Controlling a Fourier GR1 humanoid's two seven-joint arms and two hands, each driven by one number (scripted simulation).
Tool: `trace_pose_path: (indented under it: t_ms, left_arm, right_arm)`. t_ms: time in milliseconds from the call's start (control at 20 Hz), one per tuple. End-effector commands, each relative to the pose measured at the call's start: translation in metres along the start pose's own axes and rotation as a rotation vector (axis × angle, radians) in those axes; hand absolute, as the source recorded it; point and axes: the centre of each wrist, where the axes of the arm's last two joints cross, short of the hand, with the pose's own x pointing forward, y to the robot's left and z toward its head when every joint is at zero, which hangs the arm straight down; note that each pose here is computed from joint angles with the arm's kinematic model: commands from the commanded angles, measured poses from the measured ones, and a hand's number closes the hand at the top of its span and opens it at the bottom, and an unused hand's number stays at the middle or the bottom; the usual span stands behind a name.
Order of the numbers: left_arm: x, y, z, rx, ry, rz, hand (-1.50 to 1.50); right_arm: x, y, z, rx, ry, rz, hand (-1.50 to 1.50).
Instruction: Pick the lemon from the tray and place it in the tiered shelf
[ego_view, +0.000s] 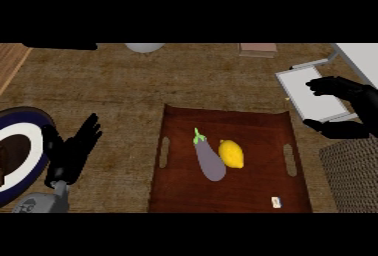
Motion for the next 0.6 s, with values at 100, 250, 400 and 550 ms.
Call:
trace_pose_path:
  t_ms: [100,250,400,550]
  left_arm:
    - [0.000,0.006,0.000,0.023,0.055,0.024,0.00]
    - [-0.001,0.017,0.003,0.026,0.061,0.016,0.00]
    - [-0.005,0.000,0.000,0.030,0.065,0.009,0.00]
    - [-0.011,-0.003,0.002,0.037,0.070,0.024,0.00]
  right_arm:
    - [-0.005,-0.010,0.002,0.283,-0.037,0.047,-1.50]
    - [0.019,0.002,-0.016,0.378,-0.021,0.093,-1.50]
    - [0.063,0.008,-0.020,0.453,-0.019,0.153,-1.50]
    - [0.089,0.031,-0.014,0.492,0.034,0.253,-1.50]
